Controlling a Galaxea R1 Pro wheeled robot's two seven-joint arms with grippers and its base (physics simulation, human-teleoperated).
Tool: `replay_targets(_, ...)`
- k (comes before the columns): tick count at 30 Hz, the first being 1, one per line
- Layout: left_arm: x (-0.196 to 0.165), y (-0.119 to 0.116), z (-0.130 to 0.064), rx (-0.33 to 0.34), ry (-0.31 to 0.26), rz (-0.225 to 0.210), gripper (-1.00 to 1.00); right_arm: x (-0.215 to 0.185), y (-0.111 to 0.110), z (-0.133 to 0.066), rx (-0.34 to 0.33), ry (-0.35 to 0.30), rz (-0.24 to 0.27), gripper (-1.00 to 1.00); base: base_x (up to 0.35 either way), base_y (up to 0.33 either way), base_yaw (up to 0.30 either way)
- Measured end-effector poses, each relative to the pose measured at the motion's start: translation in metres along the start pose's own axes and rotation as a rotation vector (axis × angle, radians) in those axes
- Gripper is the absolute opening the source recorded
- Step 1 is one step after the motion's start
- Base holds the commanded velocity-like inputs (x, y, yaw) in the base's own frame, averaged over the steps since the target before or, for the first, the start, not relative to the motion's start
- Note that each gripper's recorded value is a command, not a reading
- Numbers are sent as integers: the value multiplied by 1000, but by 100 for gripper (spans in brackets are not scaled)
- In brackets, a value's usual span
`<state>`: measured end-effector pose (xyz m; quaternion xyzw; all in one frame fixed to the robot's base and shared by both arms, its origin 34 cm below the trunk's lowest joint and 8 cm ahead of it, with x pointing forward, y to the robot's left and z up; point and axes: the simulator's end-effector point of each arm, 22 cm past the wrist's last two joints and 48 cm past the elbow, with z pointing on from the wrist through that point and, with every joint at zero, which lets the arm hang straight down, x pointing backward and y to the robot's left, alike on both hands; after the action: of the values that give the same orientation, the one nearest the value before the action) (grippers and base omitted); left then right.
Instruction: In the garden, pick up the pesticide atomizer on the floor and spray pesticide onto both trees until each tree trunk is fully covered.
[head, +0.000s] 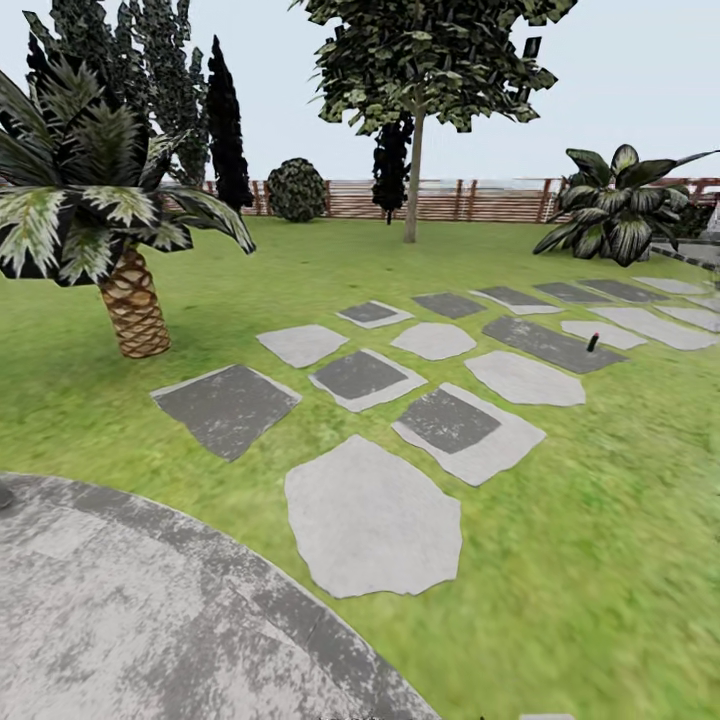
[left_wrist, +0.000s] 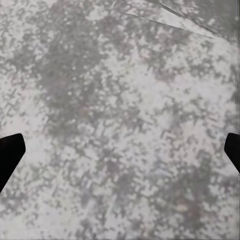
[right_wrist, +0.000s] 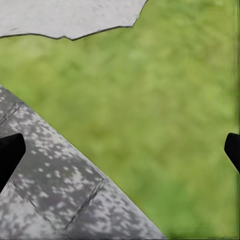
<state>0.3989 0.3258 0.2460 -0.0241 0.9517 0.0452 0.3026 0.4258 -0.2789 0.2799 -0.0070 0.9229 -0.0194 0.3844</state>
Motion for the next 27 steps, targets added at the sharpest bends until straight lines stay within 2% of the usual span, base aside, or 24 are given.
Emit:
replay_targets(13, 28, -1, 20, -2, 12, 1, 100, 31, 1, 15, 0, 12, 0, 100, 0, 0, -244)
replay_targets(21, 31, 2, 20, -11, 19, -4, 100, 35, 1, 16, -1, 20, -1, 100, 9, 0, -253)
replay_targets(27, 33, 4, 21, -14, 22, -4, 100, 36, 1, 15, 0, 24, 0, 100, 279, 3, -233)
